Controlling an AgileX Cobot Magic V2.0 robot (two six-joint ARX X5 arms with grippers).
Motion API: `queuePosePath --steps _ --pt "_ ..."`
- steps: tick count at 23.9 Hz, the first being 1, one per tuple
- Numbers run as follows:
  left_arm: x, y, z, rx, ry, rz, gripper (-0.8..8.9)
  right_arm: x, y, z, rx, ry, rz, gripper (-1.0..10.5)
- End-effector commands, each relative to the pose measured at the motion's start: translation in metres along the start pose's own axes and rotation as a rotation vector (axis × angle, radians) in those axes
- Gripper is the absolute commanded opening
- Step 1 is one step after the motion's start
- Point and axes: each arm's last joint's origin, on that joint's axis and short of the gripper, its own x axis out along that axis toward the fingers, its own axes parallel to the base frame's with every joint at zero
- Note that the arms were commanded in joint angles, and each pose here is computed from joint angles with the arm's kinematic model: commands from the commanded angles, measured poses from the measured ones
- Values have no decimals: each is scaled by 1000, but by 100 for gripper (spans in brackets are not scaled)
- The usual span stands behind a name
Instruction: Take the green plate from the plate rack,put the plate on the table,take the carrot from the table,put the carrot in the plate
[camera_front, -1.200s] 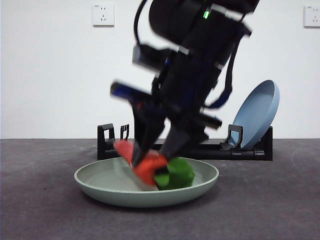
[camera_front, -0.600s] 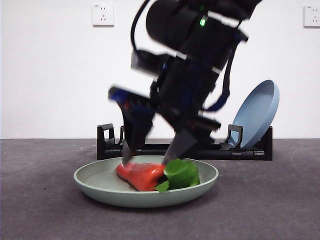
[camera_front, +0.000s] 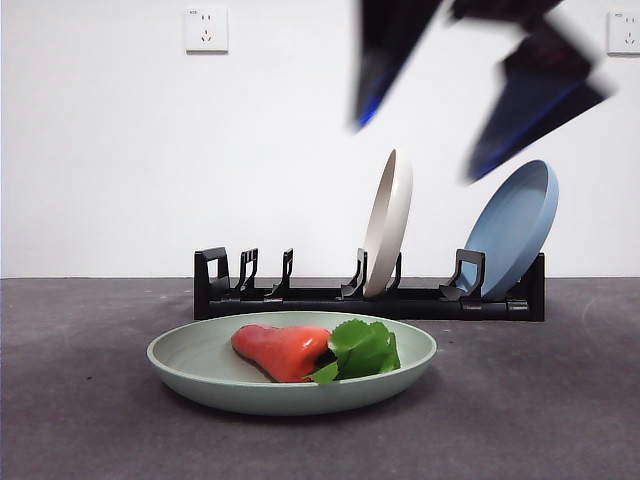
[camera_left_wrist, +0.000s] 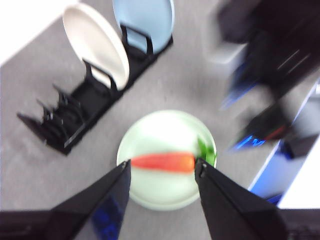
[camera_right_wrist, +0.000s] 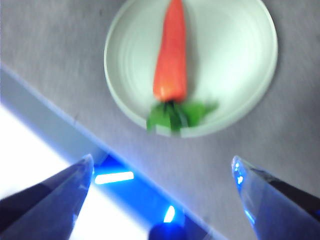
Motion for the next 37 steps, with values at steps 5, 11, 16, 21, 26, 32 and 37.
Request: queuePosePath --steps 5,11,16,21,26,32,37 --pt "1 -1 -5 -32 46 -23 220 -46 -1 -32 -34 -28 8 468" --pt "1 -4 -6 -52 61 -118 215 -70 -3 -50 -37 -73 17 395" --pt "1 -5 -8 -59 93 -152 -4 -78 -3 -55 -42 -108 22 30" --pt "0 -4 -11 -52 121 -149 -7 -78 -3 -55 -41 -110 19 -11" --pt "0 -4 -11 -52 120 -143 -4 -78 -3 -55 -40 -110 20 2" --pt "0 -4 -11 -51 120 -140 -4 -79 -3 -55 -41 -115 19 2" --pt "0 -4 -11 -51 120 -140 -4 -79 -3 -55 -41 -115 19 2"
